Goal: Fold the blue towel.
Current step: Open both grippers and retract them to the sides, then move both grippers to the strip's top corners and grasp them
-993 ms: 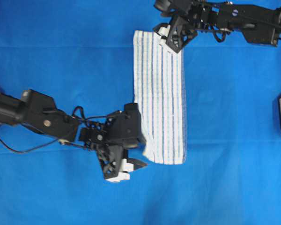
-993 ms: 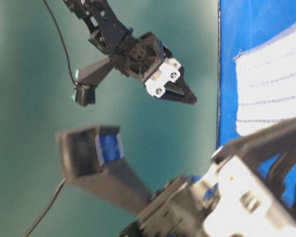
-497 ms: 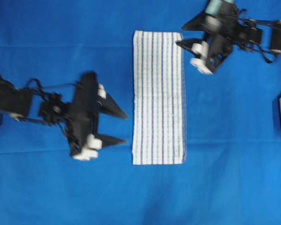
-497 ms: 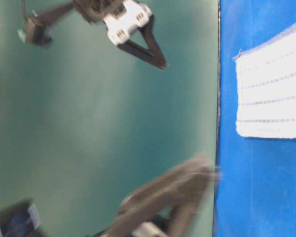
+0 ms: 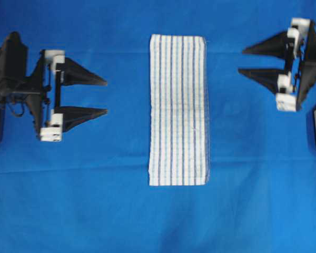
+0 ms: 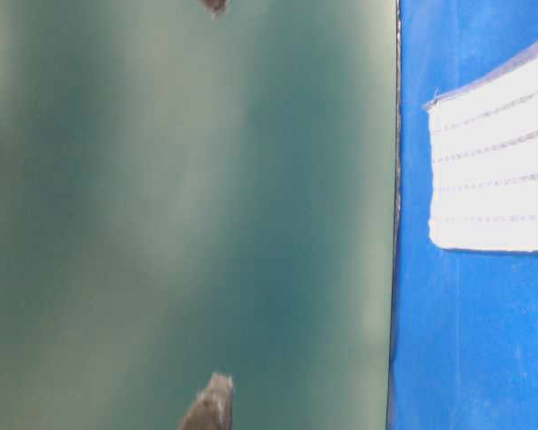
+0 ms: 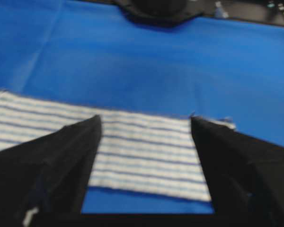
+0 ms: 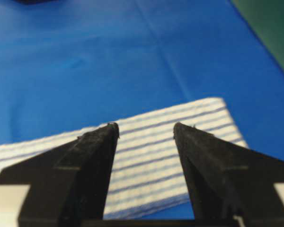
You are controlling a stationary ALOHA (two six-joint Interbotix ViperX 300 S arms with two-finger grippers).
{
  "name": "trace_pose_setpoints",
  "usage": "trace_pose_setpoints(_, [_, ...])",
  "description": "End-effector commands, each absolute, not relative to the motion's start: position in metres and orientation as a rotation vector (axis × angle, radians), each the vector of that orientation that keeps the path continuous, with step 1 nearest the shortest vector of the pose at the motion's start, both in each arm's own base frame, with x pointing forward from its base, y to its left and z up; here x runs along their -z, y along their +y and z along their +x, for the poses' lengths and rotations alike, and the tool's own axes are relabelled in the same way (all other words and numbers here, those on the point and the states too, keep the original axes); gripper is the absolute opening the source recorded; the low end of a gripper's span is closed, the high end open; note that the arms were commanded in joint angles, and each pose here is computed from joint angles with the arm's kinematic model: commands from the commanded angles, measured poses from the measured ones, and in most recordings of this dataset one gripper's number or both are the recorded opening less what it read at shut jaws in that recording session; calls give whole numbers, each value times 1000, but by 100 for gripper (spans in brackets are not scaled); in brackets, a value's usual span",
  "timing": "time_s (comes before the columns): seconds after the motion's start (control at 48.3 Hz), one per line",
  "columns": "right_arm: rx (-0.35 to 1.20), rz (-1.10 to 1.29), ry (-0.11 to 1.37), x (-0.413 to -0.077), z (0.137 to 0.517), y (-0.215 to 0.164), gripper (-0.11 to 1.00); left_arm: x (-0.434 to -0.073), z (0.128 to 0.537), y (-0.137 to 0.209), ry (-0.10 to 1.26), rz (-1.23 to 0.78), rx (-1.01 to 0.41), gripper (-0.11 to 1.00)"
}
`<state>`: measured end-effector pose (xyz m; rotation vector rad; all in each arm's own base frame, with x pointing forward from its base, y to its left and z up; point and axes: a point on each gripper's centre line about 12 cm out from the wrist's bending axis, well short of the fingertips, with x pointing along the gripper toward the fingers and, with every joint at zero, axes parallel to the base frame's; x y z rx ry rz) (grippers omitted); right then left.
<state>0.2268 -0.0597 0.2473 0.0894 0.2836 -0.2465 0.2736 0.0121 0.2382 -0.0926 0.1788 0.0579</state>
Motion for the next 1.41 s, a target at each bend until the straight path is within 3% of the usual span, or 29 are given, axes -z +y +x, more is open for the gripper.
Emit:
trace_pose_setpoints(0.0, [234, 97, 259, -249, 227, -58, 56, -246, 271, 13, 145, -91, -61, 68])
trace_pose_setpoints(0.621, [248, 90, 254, -252, 231, -63, 59, -244, 279, 24, 145, -88, -99, 70])
trace_pose_setpoints(0.786, [336, 107, 296, -244, 236, -88, 67, -240, 298, 53, 170, -95, -189, 78])
trace_pose_setpoints(0.972, [446, 141, 374, -225, 246, -127, 68, -217, 327, 102, 250, -118, -318, 91])
trace_pose_setpoints(1.386, [520, 183, 587, -161, 289, -193, 68, -140, 384, 176, 429, -172, -448, 91])
